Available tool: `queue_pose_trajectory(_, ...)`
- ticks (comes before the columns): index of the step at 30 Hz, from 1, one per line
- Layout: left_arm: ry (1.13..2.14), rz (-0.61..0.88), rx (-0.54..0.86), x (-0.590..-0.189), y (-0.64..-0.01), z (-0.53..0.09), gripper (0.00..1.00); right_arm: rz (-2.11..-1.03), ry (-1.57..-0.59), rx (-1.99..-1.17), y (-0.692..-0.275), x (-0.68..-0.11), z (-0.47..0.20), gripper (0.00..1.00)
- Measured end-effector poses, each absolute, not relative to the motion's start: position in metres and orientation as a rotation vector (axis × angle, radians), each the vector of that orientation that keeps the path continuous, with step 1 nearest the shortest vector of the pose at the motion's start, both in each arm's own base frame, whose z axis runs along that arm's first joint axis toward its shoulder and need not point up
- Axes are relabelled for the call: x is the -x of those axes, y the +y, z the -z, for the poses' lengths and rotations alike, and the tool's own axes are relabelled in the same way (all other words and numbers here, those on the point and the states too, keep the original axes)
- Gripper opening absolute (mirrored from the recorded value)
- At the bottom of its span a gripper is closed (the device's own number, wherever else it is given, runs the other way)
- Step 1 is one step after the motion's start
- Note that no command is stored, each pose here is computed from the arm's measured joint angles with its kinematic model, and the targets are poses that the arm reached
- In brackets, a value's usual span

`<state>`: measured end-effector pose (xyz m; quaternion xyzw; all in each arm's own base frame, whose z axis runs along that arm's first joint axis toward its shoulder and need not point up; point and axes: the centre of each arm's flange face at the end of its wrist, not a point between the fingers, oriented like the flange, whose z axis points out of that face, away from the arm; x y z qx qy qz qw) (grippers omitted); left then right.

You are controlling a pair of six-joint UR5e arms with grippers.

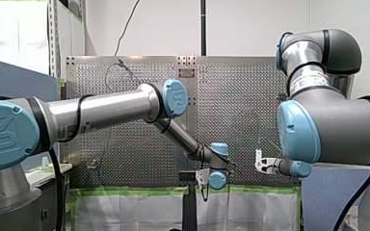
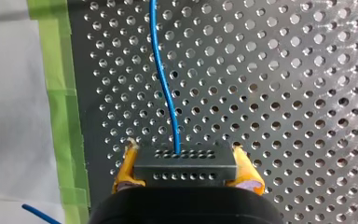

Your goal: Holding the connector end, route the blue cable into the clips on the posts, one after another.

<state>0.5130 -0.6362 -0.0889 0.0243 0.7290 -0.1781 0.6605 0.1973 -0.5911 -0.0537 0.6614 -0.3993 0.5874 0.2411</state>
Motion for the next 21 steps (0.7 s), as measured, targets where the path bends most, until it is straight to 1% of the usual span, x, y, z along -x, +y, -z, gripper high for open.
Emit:
queue_pose_trajectory(4,1.644,0.417,-0.061,-0.519,-0.636,0.086,0.0,-1.599,-1.103,-1.802,-0.597,-0.197,0.057,0.0)
queue_pose_trajectory(12,1.63,0.43,-0.056,-0.534,-0.634,0.08,0.0,-1.57,-1.097,-1.831,-0.606,-0.199,0.069,0.0)
queue_pose_trajectory(21,1.627,0.429,-0.05,-0.55,-0.623,0.078,0.0,-1.568,-1.073,-1.809,-0.625,-0.196,0.06,0.0)
